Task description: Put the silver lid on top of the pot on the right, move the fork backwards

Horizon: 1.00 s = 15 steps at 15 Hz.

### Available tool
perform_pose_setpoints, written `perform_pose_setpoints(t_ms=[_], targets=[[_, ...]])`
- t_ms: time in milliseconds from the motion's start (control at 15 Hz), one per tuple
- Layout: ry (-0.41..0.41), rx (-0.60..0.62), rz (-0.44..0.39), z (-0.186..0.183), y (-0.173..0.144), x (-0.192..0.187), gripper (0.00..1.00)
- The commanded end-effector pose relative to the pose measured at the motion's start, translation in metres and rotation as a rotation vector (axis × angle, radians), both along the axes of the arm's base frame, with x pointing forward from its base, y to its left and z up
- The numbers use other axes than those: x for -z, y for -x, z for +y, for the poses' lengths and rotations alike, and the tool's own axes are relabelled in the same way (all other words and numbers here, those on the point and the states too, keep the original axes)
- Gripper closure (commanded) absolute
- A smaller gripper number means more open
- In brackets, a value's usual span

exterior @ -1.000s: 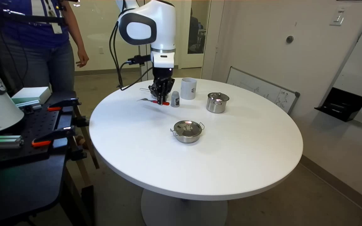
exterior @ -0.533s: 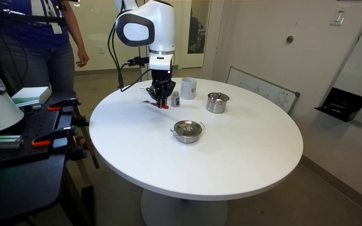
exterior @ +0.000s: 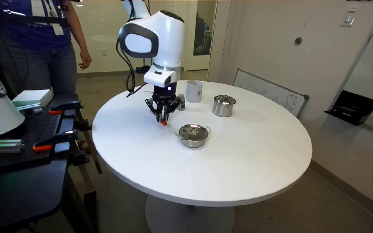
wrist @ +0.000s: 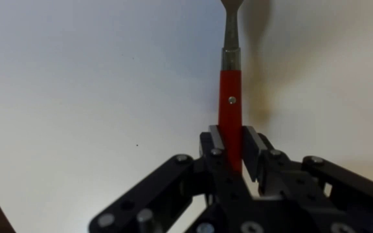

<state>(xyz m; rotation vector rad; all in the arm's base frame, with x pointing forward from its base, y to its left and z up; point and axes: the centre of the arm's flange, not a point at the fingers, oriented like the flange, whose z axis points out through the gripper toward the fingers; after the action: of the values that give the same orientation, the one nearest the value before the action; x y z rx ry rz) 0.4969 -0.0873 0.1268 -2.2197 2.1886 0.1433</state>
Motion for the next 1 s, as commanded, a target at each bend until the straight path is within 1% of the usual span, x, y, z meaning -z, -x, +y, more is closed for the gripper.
perform_pose_setpoints(t_ms=[0, 400, 600, 733, 867, 933], targets=[[-0.059, 0.19, -0.01, -0.02, -0.002, 0.007, 0.95], [-0.137, 0.48, -0.065, -0.041, 0.001, 0.004, 0.95], [-0.15, 0.627, -0.114, -0.041, 0.004, 0.005, 0.95], [-0.099, 0.694, -0.154, -0.038, 0.004, 0.006, 0.95], [-0.031, 0.709, -0.176, -0.033, 0.002, 0.008, 0.95], [-0.011, 0.711, -0.181, -0.03, 0.0, 0.011, 0.95]])
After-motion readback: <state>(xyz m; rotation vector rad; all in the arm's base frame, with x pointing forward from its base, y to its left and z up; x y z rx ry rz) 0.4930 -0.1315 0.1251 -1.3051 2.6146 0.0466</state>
